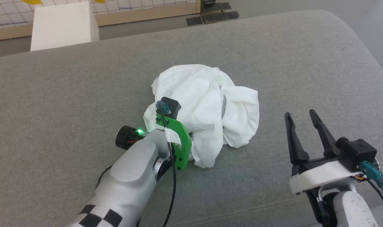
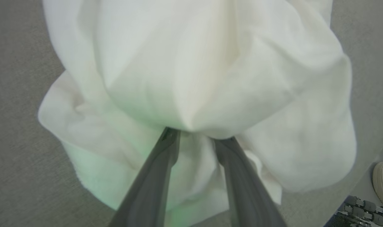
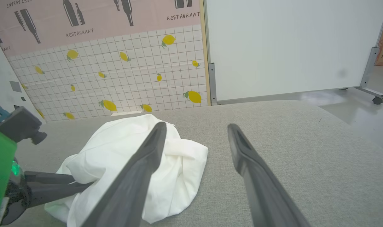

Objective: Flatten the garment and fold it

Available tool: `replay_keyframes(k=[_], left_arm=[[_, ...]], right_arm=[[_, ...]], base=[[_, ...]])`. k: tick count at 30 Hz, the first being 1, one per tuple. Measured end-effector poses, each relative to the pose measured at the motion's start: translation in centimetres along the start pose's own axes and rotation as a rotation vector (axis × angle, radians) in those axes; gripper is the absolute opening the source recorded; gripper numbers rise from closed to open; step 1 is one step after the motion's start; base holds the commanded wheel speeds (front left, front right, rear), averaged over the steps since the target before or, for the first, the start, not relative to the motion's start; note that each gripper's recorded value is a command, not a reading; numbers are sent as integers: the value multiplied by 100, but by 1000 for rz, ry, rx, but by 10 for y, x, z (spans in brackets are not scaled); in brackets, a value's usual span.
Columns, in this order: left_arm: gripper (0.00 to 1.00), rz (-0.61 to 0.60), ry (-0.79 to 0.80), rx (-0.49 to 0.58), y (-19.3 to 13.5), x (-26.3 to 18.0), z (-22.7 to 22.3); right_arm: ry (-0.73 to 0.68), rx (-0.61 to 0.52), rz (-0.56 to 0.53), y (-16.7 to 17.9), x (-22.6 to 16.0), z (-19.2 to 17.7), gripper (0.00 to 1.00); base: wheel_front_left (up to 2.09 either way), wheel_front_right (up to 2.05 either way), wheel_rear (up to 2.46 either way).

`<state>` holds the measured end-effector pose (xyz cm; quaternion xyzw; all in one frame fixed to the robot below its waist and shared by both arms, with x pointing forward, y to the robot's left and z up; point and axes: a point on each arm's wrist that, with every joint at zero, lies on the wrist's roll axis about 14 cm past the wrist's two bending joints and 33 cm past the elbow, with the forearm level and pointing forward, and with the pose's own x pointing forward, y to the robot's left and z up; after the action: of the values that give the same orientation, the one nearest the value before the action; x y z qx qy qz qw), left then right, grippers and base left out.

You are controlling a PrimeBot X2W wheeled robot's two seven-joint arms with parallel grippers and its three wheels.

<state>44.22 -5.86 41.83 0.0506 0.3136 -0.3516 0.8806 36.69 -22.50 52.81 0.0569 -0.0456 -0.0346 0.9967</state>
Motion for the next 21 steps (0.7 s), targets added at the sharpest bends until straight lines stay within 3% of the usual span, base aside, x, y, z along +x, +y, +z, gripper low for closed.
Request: replay_keyframes(k=[4, 12, 21], left_arm=[[100, 18, -151, -38, 6, -9, 28], [100, 127, -689, -103, 48, -72, 118], [100, 379, -858, -172, 120, -152, 85]], right_arm=[[-5, 5, 3, 1, 4, 1, 100], [-16, 9, 31, 10, 14, 3, 100], [-18, 22, 83, 28, 23, 2, 100]], base=[[0, 0, 0], [0, 0, 0], [0, 0, 0]])
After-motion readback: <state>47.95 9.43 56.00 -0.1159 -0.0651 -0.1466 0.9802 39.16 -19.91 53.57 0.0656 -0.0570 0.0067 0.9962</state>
